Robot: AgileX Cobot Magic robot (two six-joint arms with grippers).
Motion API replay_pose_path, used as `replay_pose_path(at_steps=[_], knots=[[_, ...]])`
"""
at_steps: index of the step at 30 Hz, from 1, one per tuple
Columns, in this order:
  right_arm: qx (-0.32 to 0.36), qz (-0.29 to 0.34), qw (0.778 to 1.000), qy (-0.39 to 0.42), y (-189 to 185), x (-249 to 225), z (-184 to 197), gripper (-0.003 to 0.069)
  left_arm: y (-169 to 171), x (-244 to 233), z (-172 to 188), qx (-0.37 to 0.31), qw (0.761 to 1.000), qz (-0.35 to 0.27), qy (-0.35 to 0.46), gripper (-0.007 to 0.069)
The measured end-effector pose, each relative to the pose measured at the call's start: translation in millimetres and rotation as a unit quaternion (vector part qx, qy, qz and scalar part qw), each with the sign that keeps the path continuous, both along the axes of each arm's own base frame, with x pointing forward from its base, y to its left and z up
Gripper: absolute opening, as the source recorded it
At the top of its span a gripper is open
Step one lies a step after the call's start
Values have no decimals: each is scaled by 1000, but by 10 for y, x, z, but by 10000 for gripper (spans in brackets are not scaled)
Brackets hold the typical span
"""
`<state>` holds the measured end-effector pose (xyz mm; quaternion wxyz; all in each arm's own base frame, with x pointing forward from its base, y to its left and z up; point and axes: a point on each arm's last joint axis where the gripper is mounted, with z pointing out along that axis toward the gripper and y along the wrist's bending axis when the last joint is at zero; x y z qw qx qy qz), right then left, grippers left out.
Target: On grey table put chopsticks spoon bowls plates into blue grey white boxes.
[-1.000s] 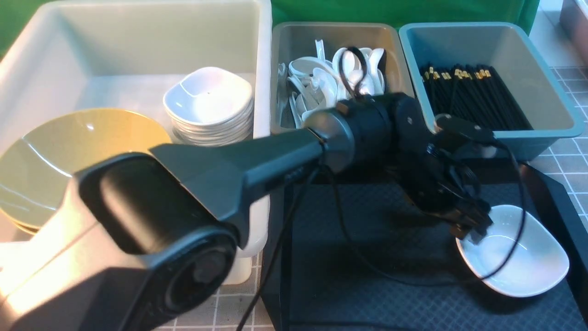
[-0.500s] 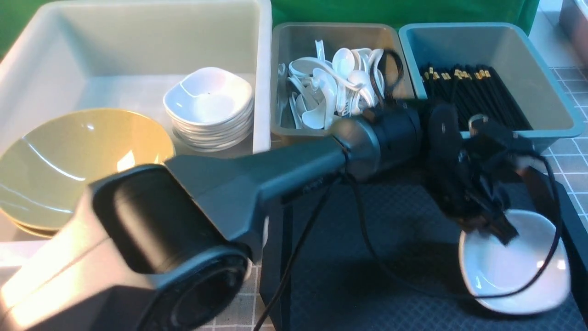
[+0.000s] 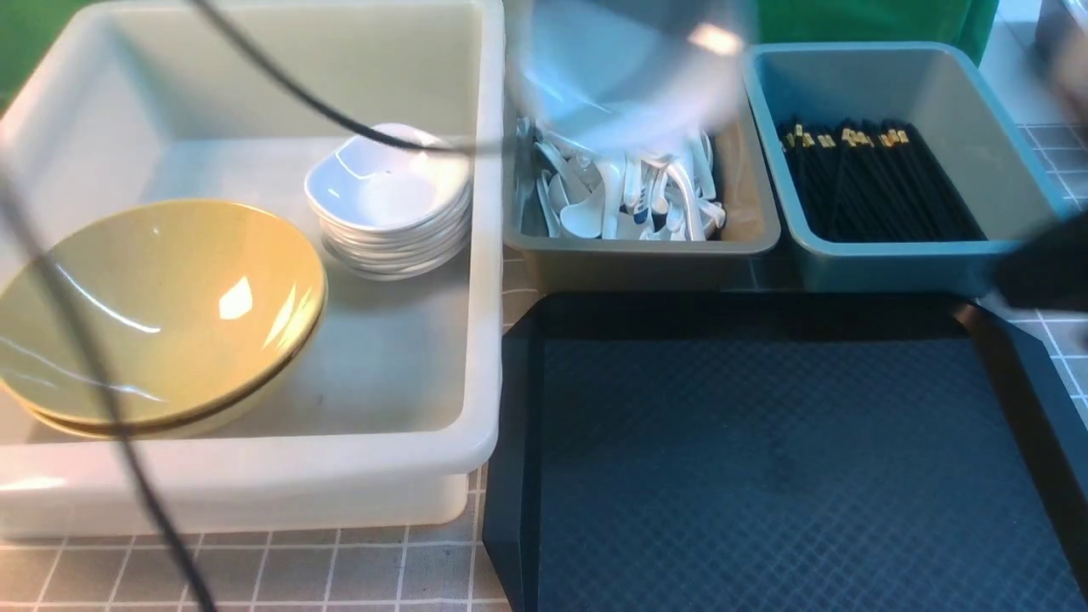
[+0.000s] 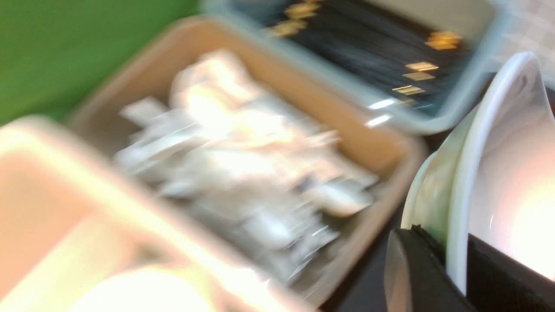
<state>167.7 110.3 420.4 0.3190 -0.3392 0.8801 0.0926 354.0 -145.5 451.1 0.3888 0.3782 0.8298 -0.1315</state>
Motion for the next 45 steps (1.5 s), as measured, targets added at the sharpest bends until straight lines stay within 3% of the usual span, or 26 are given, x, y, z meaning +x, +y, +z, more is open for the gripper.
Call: replay_pose_path(at_steps=[3,4,9,21,26,28,33,37,42,45], knots=[[-8,46,999,-1,309,181,-19,13,490,35,35,4,998,62,5,5],[-12,73,997,-5,492,264,-27,15,819,92,-52,0,994,105,25,5],[-22,125,992,-23,887,493,-47,17,1260,292,-467,-20,985,157,74,5],[-109,115,987,-27,1088,937,-239,17,1406,1064,-1634,-68,973,186,117,16],[-126,110,985,-35,1064,958,-236,17,1376,1199,-1979,-54,974,175,131,117],[-129,108,985,-36,1052,965,-233,17,1337,1217,-2058,-42,977,160,134,235],[-140,102,984,-28,1013,972,-244,17,1320,1201,-2037,-18,981,148,126,435],[-150,101,983,-20,994,962,-255,17,1338,1157,-1810,1,984,142,107,544],[-160,74,984,-15,947,964,-248,17,1350,993,-1249,7,985,153,76,542],[-156,45,986,-28,858,914,-139,17,1363,616,-573,17,981,186,51,420]])
